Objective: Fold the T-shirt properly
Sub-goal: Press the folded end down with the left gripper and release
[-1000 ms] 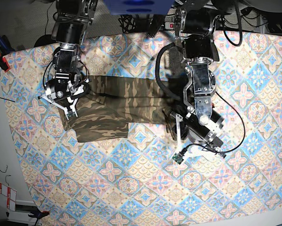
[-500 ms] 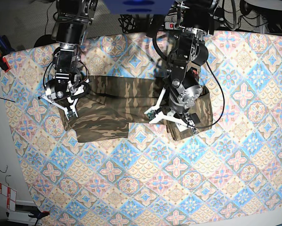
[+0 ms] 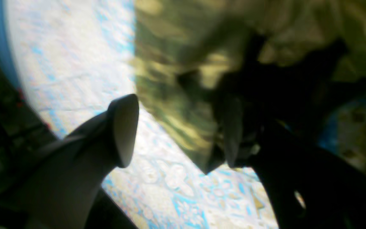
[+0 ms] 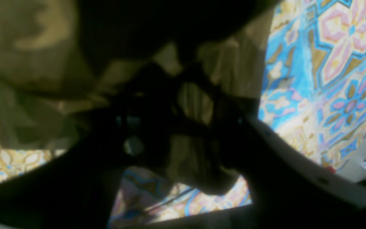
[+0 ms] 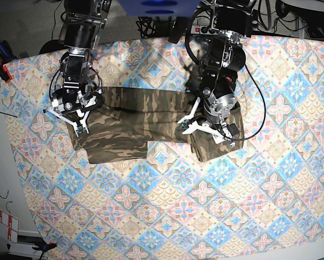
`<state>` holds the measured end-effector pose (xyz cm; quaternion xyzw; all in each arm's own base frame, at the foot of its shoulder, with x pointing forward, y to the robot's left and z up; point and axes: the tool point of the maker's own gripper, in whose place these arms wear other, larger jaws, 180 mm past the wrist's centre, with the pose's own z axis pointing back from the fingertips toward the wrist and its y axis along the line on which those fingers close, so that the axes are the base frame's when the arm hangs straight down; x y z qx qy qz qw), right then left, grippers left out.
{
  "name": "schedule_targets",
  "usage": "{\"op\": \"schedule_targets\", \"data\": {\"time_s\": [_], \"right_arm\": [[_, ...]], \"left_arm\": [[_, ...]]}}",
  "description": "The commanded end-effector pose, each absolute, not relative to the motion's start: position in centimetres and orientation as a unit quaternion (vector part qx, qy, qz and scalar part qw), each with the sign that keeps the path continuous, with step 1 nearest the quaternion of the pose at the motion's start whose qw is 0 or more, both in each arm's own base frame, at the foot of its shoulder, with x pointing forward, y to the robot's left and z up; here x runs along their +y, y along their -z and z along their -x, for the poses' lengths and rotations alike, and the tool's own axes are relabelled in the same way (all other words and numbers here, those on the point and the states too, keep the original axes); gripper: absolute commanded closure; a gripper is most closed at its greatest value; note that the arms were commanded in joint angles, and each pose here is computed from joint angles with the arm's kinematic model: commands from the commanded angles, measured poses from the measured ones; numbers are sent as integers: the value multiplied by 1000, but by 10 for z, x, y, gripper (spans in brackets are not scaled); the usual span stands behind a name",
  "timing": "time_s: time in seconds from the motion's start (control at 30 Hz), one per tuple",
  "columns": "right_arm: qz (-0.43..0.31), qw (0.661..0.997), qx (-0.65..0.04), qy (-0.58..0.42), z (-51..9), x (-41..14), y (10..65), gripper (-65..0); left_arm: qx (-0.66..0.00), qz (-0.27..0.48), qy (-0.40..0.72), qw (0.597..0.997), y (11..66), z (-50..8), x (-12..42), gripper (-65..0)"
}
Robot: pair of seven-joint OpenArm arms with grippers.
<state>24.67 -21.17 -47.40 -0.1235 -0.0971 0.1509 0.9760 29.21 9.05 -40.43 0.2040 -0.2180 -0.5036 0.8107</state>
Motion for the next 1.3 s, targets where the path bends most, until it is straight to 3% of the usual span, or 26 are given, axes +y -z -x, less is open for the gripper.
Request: {"op": "schedule_targets", "data": {"time_s": [0.0,0.23,0.47,0.67,0.9,1.13,1.2,1.27], "right_arm": [[123,976,-98,-152,-249,-212,471,-307],[123,976,-98,-152,-249,-212,471,-307],[124,976,-98,-152,-249,-212,471,-307],[124,976,-99,-152,-250,-212,470,-307],[124,975,-100,-152,-250,-212,470,-307],[124,976,-99,-152,-250,-212,470,-307],[124,976,-99,-152,-250,-212,470,-307],[124,976,-99,-152,-250,-212,470,-307]], "left_arm": [[-239,-208,498,808,393,-301,86,-406],[-205,-196,512,811,419,-295,90,-406],[-208,-144,501,827,453,-294,97,-406],[-223,-147,480,836,446,-308,106,-401],[-238,-153,477,832,435,-325,106,-272],[-213,-137,481,839,454,-329,107,-257],[-222,-132,479,839,452,-331,105,-205],[-231,-128,478,838,450,-332,101,-100]]}}
